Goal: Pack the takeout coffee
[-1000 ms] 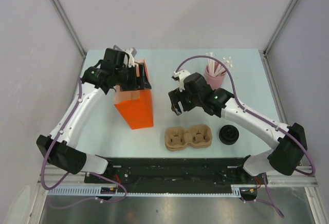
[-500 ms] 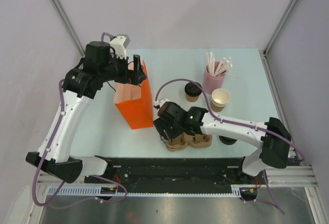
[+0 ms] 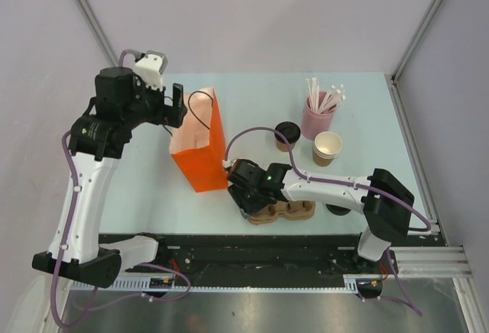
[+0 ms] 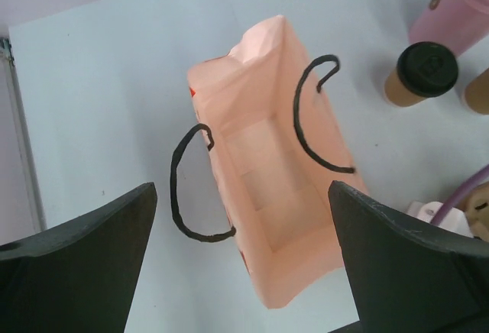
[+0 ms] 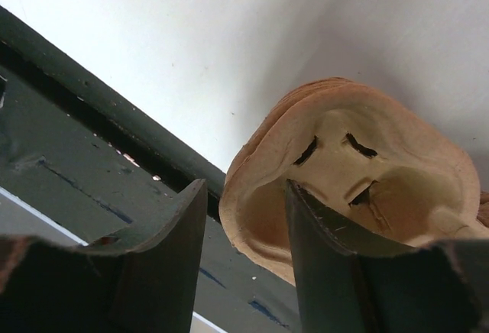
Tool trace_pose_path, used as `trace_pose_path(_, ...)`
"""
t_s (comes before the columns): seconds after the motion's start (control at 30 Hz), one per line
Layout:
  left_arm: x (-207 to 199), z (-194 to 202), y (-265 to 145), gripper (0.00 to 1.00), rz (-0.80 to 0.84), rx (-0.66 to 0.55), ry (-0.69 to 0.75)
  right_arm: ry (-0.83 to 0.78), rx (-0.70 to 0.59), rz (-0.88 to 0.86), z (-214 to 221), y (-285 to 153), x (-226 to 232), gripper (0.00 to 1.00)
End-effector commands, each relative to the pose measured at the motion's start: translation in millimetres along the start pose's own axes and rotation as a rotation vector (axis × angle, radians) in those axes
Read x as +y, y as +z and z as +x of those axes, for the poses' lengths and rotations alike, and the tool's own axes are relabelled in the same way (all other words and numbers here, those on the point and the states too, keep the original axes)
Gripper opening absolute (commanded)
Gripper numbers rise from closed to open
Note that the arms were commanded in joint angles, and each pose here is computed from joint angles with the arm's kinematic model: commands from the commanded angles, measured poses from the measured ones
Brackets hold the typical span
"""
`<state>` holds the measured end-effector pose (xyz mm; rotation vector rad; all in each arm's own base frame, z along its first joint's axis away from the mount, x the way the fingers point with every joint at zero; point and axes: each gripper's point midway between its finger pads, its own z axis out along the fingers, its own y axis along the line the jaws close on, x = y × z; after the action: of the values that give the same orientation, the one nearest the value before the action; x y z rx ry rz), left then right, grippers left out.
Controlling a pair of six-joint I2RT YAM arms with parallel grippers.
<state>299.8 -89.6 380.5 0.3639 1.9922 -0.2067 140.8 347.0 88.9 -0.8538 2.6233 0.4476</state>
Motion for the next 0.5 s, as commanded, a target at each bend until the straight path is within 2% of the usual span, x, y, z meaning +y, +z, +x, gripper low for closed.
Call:
trace_pose_path(0.0, 15, 13, 12, 1.0, -0.008, 0.035, 0.059, -0.013, 0.026, 0.003, 7, 3, 3, 0.45)
trace_pose_path(0.2, 16, 26, 20, 1.0, 0.004, 0.067, 0.057, -0.019, 0.017, -0.003, 7, -4, 5, 0.41)
trace_pose_path(0.3, 15, 27, 22, 1.0, 0.015, 0.069, 0.052, -0.034, 0.004, -0.007, 4, -9, 4, 0.32)
trace_pose_path(0.33, 14, 27, 23, 1.0, 0.019, 0.071, 0.051, -0.038, 0.003, -0.012, 4, -11, 5, 0.36)
trace_pose_path(0.37, 14, 26, 24, 1.0, 0.021, 0.068, 0.052, -0.046, 0.008, -0.028, 5, -12, 8, 0.44)
trace_pose_path(0.4, 13, 26, 23, 1.0, 0.024, 0.068, 0.052, -0.047, 0.007, -0.038, 5, -14, 9, 0.58)
trace_pose_path(0.47, 13, 26, 25, 1.0, 0.03, 0.07, 0.052, -0.041, -0.009, -0.053, 2, -21, 12, 0.6)
